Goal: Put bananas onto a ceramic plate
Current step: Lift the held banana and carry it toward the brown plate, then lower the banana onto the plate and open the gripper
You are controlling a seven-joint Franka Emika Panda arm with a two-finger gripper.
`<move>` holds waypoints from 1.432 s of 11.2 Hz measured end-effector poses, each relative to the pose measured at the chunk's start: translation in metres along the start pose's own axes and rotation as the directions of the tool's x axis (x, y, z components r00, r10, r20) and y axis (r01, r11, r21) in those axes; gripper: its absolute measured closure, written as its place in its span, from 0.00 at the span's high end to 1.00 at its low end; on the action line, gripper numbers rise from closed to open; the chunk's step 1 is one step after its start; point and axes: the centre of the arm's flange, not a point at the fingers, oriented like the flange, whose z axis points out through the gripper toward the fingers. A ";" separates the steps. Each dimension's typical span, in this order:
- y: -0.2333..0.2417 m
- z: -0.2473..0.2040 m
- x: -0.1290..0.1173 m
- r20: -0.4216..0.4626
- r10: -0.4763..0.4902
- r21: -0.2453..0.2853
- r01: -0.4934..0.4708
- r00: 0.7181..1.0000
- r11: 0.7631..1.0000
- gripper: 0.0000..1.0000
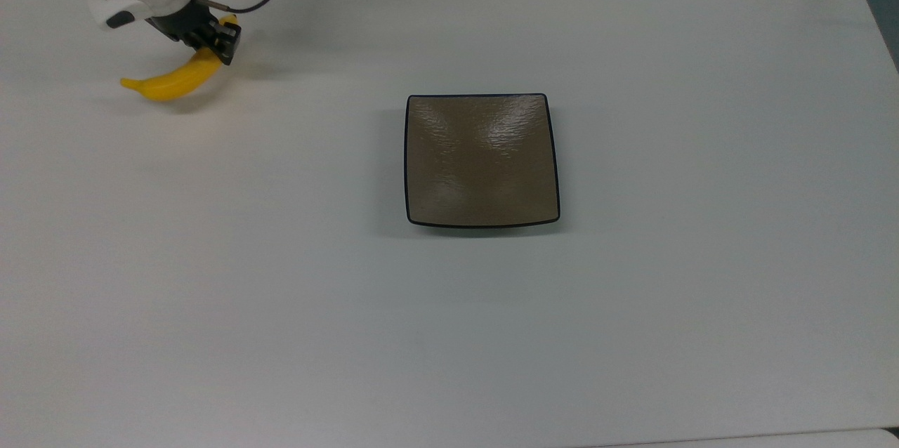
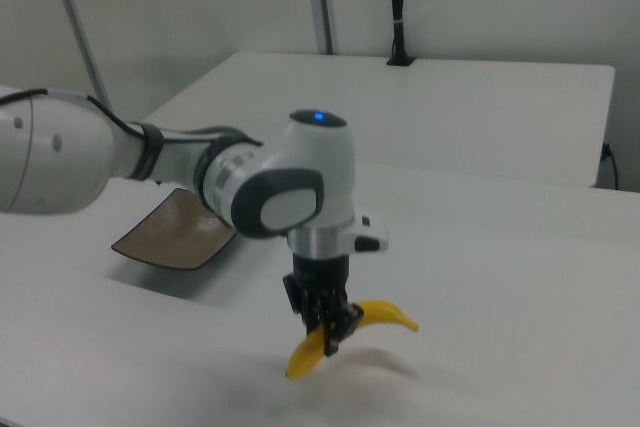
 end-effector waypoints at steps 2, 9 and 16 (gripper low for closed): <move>-0.017 -0.053 0.008 -0.015 -0.078 0.002 0.079 0.997 0.997 0.36; -0.157 -0.169 0.014 -0.118 -0.375 -0.027 0.374 0.920 0.927 0.36; -0.299 -0.155 -0.015 -0.094 -0.513 -0.027 0.513 0.853 0.858 0.36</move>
